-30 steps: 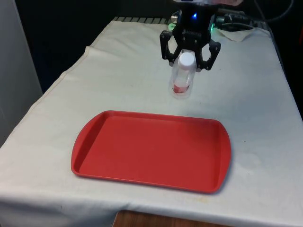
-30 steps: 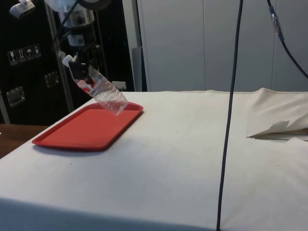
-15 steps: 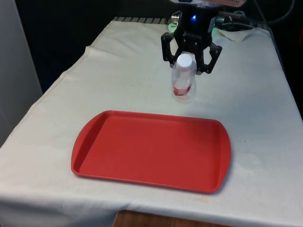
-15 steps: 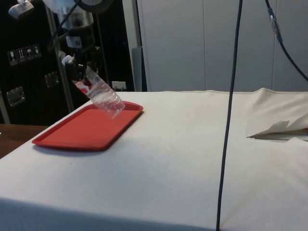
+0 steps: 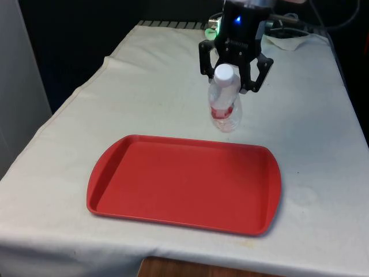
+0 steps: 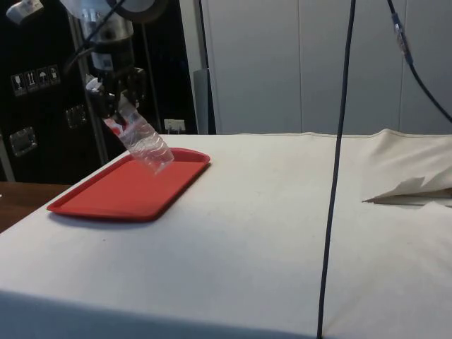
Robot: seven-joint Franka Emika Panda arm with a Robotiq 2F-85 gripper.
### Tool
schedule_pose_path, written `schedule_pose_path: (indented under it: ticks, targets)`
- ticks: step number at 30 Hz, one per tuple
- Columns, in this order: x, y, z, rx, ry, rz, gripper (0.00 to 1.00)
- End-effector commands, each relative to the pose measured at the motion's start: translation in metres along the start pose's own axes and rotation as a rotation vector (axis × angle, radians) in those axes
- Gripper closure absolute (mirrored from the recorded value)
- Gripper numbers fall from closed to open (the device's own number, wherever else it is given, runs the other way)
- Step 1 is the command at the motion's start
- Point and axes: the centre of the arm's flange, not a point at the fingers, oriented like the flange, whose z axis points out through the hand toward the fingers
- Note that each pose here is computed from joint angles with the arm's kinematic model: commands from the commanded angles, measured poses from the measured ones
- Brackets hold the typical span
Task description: Place the bottle upright on the tray.
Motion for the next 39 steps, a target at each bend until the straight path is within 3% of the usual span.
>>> schedule_pose_path:
  ticks: [1,5,6,7,14,15,21,24,25,26,33,34,36,39]
  targets:
    - [0.002,-0.001,0.0,-0.003,0.017,0.015,1.0]
    - [0.003,-0.003,-0.001,-0.008,0.04,0.044,1.0]
    - [0.001,-0.003,-0.001,-0.005,0.028,0.036,1.0]
    - [0.003,-0.004,-0.001,-0.008,0.044,0.05,1.0]
    - [0.004,-0.007,0.0,-0.014,0.068,0.098,1.0]
    - [0.003,-0.007,0.0,-0.014,0.058,0.091,1.0]
    - [0.004,-0.01,0.0,-0.021,0.087,0.141,1.0]
    - [0.004,-0.012,0.001,-0.024,0.095,0.16,1.0]
    - [0.003,-0.011,0.001,-0.024,0.083,0.149,1.0]
    - [0.004,-0.012,0.001,-0.026,0.097,0.166,1.0]
    - [0.004,-0.014,0.003,-0.038,0.117,0.219,1.0]
    - [0.003,-0.014,0.003,-0.037,0.105,0.208,1.0]
    - [0.004,-0.015,0.004,-0.046,0.125,0.235,1.0]
    - [0.004,-0.014,0.006,-0.056,0.132,0.253,1.0]
